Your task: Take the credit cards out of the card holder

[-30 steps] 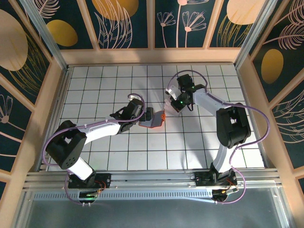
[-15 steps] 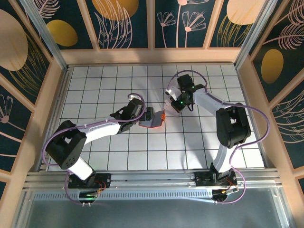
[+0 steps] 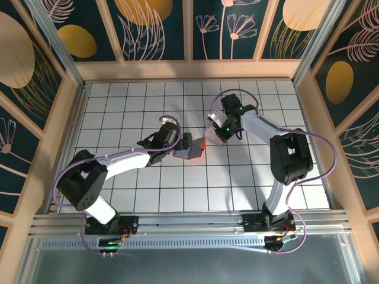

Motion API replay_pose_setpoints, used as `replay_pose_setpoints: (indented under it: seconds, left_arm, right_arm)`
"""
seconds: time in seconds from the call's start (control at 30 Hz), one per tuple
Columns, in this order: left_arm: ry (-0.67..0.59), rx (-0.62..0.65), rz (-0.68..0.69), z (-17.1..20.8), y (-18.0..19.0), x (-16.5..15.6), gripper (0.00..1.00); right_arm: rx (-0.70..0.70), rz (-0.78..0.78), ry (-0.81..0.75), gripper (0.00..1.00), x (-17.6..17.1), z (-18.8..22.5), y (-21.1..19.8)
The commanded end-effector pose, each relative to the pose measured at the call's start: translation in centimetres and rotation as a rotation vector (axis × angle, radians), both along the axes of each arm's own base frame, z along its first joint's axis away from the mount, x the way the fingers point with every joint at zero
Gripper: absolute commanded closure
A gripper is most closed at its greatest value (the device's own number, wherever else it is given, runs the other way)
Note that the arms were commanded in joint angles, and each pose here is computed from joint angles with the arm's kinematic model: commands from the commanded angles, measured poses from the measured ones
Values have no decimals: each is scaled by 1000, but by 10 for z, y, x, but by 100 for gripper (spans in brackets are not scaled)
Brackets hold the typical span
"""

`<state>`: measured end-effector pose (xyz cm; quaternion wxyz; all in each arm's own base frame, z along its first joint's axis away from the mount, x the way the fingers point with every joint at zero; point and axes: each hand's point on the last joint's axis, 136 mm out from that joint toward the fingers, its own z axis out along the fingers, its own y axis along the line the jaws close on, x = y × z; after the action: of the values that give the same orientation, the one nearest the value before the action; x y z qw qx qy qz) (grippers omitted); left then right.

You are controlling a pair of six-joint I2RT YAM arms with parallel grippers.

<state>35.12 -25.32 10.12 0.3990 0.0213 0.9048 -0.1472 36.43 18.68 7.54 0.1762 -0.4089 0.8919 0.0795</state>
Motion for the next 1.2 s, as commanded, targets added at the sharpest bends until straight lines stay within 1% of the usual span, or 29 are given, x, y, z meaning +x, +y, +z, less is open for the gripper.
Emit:
replay_pose_setpoints:
  seconds: [0.0,0.2,0.47,0.57,0.63,0.73,0.8,0.9,1.03,1.17]
  left_arm:
    - [-5,0,6,3,0,7,1]
    - [-1,-4,1,2,-2,7,1]
    - [2,-13,0,3,-3,6,1]
    - [1,-18,0,3,-3,6,1]
    - [1,-21,0,3,-3,6,1]
    - [2,-19,-1,3,-4,6,1]
    - [1,-23,2,4,-4,7,1]
    - [-4,-30,6,7,-4,7,1]
    - [-12,-31,13,10,-2,7,1]
    - [-17,-37,22,12,1,6,1]
  right_arm:
    - [-17,17,22,100,-6,6,-4]
    - [-24,26,48,100,-4,-11,2]
    - [4,53,-13,100,16,-5,24]
    - [-5,27,-24,95,23,-2,23]
    - [-10,7,-44,90,29,2,23]
    - [-1,-19,-87,85,36,10,22]
    - [4,-39,-109,80,39,14,21]
    - [9,-74,-151,76,43,25,18]
    - [45,-122,-209,74,44,48,15]
    - [107,-176,-267,74,39,77,12]
